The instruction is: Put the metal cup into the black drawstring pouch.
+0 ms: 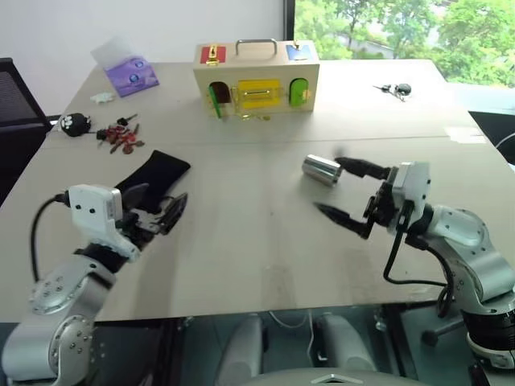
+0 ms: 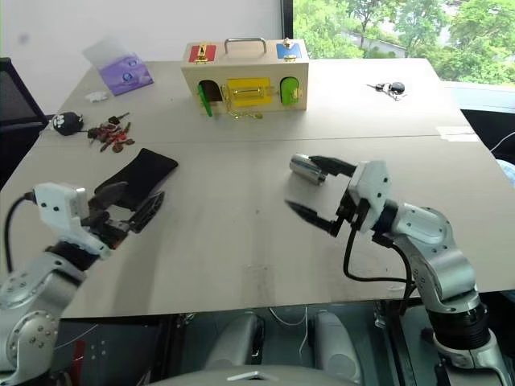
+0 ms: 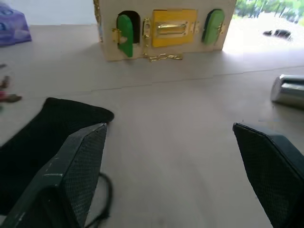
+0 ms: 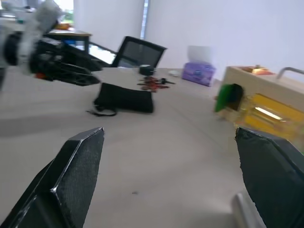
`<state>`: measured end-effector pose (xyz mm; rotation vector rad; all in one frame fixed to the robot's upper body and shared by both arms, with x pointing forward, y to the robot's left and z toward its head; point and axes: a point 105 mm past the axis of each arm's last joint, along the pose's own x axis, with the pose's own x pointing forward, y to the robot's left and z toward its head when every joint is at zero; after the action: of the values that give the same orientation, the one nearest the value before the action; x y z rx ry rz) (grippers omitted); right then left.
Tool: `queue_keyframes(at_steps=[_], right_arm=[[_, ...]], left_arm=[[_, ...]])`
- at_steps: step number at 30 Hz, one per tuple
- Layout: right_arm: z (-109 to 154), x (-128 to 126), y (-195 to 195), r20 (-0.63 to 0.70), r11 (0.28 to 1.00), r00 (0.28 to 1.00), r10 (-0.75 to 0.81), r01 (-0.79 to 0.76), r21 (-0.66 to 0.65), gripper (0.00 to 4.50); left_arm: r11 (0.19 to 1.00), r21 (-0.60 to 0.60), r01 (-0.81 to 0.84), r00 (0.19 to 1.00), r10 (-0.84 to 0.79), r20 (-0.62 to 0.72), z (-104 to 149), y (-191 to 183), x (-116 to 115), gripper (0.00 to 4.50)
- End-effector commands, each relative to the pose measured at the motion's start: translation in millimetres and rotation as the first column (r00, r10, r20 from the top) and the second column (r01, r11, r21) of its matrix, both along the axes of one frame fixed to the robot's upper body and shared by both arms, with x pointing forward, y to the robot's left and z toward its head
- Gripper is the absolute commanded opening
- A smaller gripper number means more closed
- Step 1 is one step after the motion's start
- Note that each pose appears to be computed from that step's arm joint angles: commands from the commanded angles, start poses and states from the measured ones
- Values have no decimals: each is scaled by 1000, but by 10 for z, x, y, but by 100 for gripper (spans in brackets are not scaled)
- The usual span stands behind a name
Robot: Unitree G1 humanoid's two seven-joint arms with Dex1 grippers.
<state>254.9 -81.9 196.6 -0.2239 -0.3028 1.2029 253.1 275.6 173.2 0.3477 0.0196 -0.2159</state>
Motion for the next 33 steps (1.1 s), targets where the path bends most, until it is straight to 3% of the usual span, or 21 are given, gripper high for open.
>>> queue_keyframes(at_steps=[1, 3, 5, 13, 18, 25, 33], right_arm=[[88, -158, 56, 40, 995, 994, 99, -98, -11, 450], [81, -163, 42, 60, 995, 993, 100, -100, -2, 450], [63, -172, 44, 61, 994, 992, 110, -110, 2, 450], [24, -190, 78, 60, 993, 991, 118, -119, 7, 450], [-3, -180, 47, 61, 997, 995, 81, -81, 8, 450], [-4, -179, 61, 68, 998, 996, 55, -57, 14, 450], [22, -167, 43, 77, 999, 997, 31, -32, 13, 450]], left_arm=[[946, 319, -49, 998, 35, 51, 177, 282, -33, 441], [861, 508, 5, 1000, -20, 23, 150, 363, -79, 441], [785, 615, 72, 996, -83, -11, 82, 388, -135, 441], [549, 829, 108, 991, -122, -49, -50, 569, -41, 441], [440, 889, 129, 989, -119, -84, -132, 663, 27, 441], [288, 954, 86, 988, -149, -44, -159, 648, 332, 441], [224, 973, 60, 988, -155, -25, -188, 611, 558, 441]])
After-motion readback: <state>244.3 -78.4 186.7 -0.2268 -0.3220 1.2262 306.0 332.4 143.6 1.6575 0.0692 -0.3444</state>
